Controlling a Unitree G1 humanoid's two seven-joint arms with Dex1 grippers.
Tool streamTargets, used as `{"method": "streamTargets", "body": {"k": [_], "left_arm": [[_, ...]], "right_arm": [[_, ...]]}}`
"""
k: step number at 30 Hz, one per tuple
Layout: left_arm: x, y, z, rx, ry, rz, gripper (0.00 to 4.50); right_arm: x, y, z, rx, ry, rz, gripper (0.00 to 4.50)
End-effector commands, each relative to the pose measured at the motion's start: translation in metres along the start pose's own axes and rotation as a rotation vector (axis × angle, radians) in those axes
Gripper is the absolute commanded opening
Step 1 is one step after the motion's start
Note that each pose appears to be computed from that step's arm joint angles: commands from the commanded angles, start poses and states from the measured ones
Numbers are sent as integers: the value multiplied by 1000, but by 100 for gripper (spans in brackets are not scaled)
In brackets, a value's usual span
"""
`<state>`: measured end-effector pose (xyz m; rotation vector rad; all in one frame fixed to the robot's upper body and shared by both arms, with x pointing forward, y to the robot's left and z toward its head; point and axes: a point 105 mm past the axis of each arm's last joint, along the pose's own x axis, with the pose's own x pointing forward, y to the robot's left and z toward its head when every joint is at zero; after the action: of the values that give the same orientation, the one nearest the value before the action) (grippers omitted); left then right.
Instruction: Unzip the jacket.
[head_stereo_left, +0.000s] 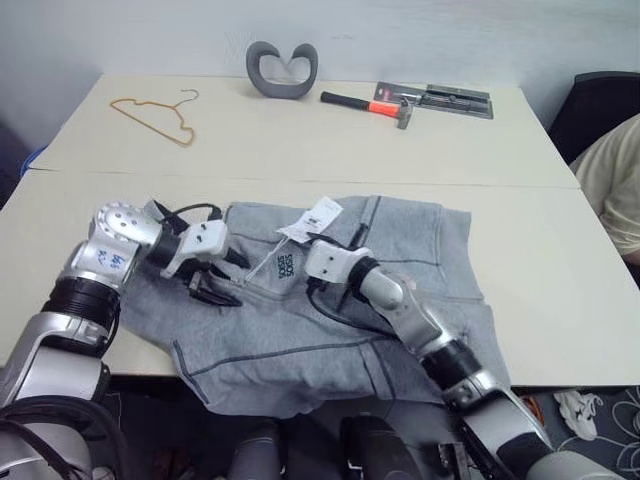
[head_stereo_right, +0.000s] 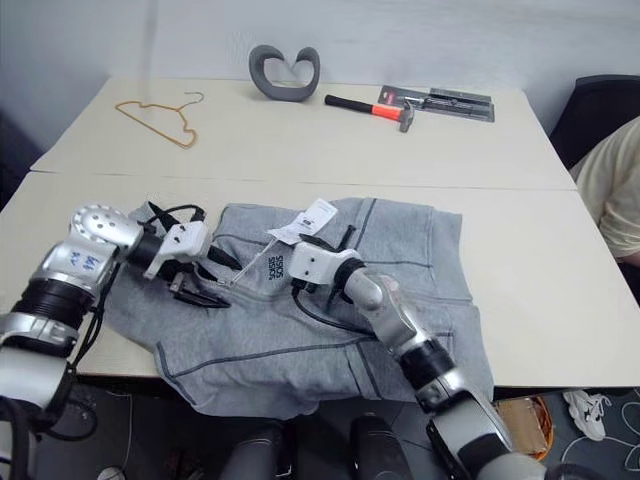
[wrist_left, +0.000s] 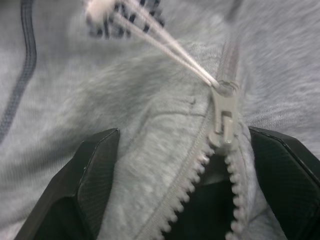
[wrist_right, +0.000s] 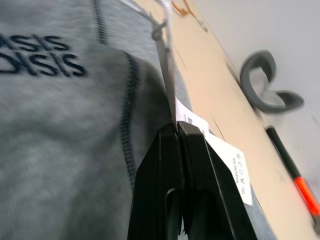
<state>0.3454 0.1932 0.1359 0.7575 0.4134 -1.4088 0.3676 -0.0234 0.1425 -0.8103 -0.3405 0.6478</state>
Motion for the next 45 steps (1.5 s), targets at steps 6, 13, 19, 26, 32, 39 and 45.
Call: {"method": "streamTargets", "body": {"k": [6,13,19,26,32,39,45], "left_arm": [[23,11,-39,-96,43,152,416],[25,11,-45,-123,41,155,416],[23,10,-51,-143,50,173,416],[1,27,-15,-127,-93,191,416],[-44,20,33,31,-134,75,378],[-51,-2,31,100,13,-52,186],[-35,3,39,189,49,-113,156]], "right_arm": [[-45,-31,-5,121,71,-121,3],[-80,-48,-13,181,137,-236,3],[-99,-51,3,190,108,-254,3],[-81,-40,7,155,89,-168,3],[-58,-32,11,109,48,-108,0],[-54,-32,9,87,43,-93,0],[-57,-33,6,80,53,-90,0]]}}
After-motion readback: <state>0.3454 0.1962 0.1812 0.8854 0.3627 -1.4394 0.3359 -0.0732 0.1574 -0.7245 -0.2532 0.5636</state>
